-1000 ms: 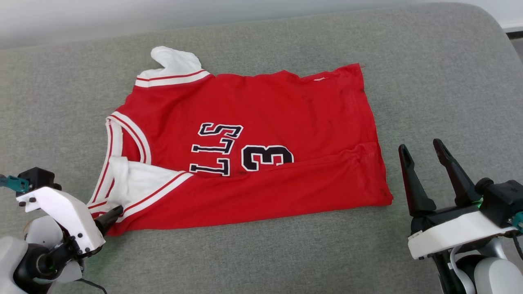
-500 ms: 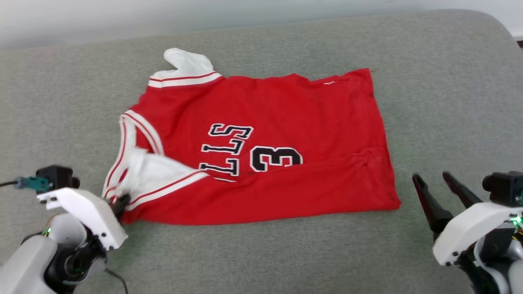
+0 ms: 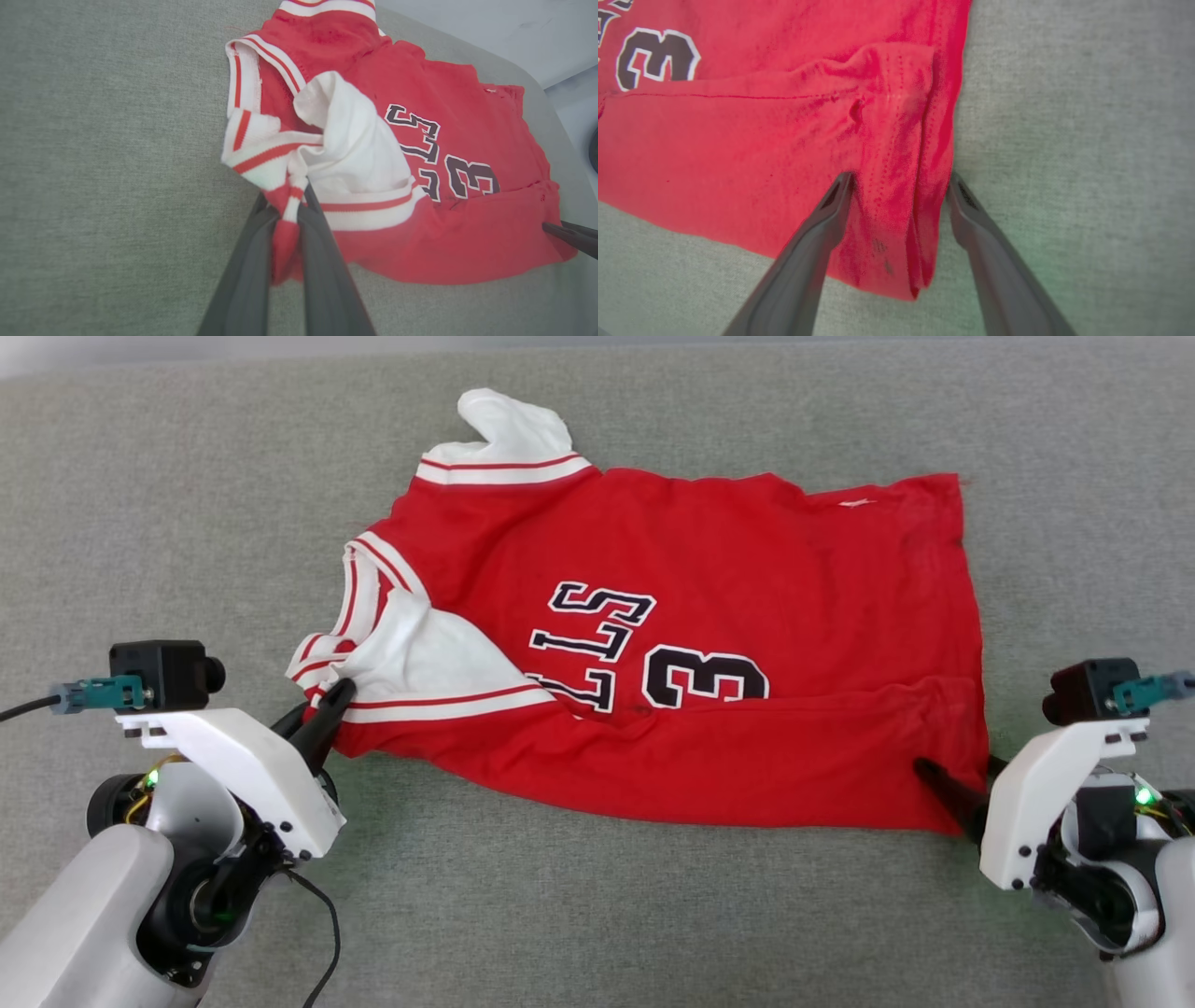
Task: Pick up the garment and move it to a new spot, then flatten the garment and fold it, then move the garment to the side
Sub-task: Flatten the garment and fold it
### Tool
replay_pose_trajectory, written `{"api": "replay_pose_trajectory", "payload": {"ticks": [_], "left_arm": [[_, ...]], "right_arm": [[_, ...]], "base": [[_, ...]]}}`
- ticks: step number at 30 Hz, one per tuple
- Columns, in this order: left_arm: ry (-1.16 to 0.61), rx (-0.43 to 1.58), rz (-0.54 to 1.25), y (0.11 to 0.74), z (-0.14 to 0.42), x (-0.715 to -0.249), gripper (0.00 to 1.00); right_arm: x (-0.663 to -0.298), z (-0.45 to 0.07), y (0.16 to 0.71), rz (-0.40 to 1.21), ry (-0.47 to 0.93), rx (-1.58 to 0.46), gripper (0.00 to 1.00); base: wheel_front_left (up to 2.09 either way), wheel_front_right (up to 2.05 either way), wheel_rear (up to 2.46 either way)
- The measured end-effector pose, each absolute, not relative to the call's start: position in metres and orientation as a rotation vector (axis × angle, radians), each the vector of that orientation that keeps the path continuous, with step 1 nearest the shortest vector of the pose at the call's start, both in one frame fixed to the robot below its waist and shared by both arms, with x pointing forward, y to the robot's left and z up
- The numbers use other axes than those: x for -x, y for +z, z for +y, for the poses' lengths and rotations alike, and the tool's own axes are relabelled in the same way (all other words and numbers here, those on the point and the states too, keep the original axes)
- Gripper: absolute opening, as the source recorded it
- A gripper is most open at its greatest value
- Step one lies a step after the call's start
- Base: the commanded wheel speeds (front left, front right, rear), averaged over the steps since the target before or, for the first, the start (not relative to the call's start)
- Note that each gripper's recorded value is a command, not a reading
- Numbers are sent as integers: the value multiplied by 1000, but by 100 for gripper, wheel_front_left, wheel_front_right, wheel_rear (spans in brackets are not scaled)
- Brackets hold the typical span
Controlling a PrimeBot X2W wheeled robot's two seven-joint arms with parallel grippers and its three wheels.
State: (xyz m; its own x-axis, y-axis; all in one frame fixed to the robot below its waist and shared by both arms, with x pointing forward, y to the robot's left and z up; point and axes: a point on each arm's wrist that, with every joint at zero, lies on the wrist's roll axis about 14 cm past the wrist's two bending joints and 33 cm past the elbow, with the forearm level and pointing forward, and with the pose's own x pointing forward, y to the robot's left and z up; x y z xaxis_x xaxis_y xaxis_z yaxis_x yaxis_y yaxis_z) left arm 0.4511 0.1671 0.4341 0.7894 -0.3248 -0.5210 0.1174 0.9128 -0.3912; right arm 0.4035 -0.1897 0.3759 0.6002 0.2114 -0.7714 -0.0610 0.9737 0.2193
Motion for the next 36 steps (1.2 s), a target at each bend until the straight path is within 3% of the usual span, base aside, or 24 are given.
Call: {"api": "replay_pose_trajectory", "payload": {"ticks": [2,3,4,5,23,36], "left_arm": [[-237,358,618,432,169,-450,0],[-233,358,619,431,170,-450,0],[-227,359,617,431,172,-450,0],[-224,362,613,431,173,-450,0],[-169,410,521,450,178,-418,0],[-27,488,571,441,205,-337,0]], "right_arm": [[-406,-185,367,949,173,-178,100],[-406,-183,363,965,180,-183,64],[-406,-181,360,981,186,-185,40],[-407,-181,358,990,189,-182,0],[-402,-163,403,877,283,-125,0],[-343,-155,413,898,320,-145,0]], "base": [[0,0,0],[0,0,0],[0,0,0],[0,0,0],[0,0,0],[0,0,0]]}}
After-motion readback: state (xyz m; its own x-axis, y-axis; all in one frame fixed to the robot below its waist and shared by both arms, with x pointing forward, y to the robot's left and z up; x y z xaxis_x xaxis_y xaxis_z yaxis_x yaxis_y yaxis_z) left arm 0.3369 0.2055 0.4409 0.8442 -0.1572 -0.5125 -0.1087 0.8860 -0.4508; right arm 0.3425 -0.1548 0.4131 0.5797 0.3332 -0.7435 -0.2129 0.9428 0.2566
